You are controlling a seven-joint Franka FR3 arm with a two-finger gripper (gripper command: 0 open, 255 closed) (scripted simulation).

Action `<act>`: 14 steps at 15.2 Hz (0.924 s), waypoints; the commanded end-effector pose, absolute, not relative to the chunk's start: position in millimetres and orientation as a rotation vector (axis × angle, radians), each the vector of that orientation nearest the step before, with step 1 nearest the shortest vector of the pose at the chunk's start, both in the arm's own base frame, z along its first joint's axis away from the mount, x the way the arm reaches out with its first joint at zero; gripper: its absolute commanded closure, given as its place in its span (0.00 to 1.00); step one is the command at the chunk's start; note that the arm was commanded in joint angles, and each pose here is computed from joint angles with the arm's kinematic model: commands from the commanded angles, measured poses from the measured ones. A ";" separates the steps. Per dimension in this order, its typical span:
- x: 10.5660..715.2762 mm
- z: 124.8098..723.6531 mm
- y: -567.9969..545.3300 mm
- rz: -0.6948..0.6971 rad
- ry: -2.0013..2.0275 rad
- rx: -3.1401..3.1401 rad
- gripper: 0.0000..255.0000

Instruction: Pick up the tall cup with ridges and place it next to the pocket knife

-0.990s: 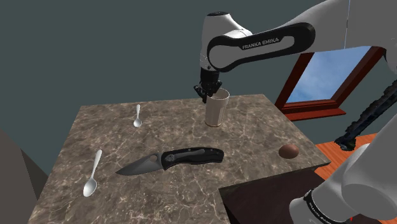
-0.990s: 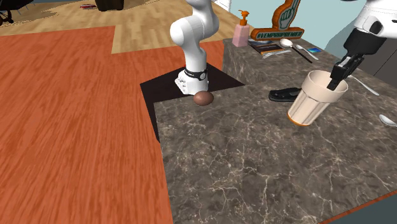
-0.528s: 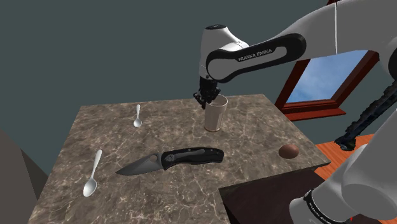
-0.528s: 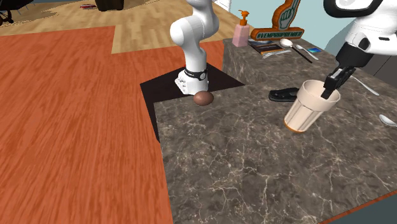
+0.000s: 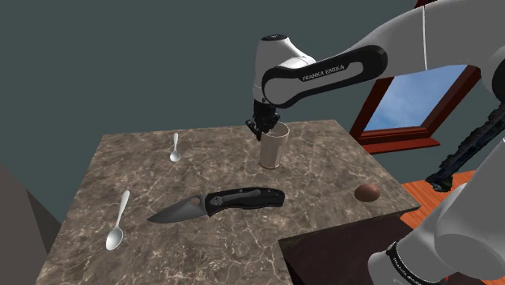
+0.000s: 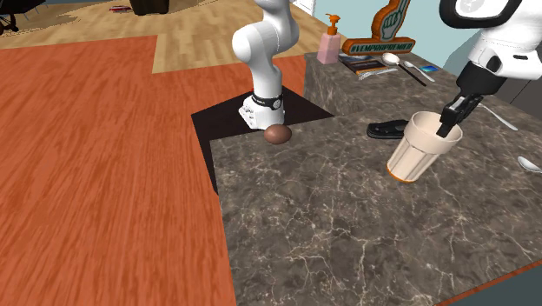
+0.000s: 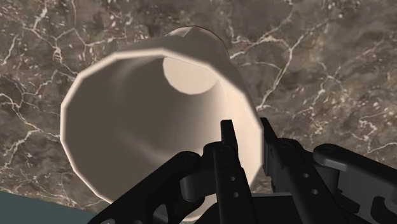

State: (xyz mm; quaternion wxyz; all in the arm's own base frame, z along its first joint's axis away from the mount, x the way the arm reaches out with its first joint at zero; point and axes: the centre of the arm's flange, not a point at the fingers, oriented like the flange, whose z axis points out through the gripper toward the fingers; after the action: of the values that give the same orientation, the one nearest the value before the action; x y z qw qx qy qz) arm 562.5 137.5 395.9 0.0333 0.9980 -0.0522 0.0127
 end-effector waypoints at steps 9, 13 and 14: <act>561.7 435.8 140.2 0.040 -0.160 3.071 0.00; 561.4 446.2 140.9 0.040 -0.160 3.071 0.00; 561.4 446.2 140.9 0.040 -0.160 3.071 0.00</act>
State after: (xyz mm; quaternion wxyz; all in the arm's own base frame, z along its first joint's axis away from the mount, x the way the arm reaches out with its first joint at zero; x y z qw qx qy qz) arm 561.3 140.7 445.5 0.0331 0.9980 -0.0522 0.0133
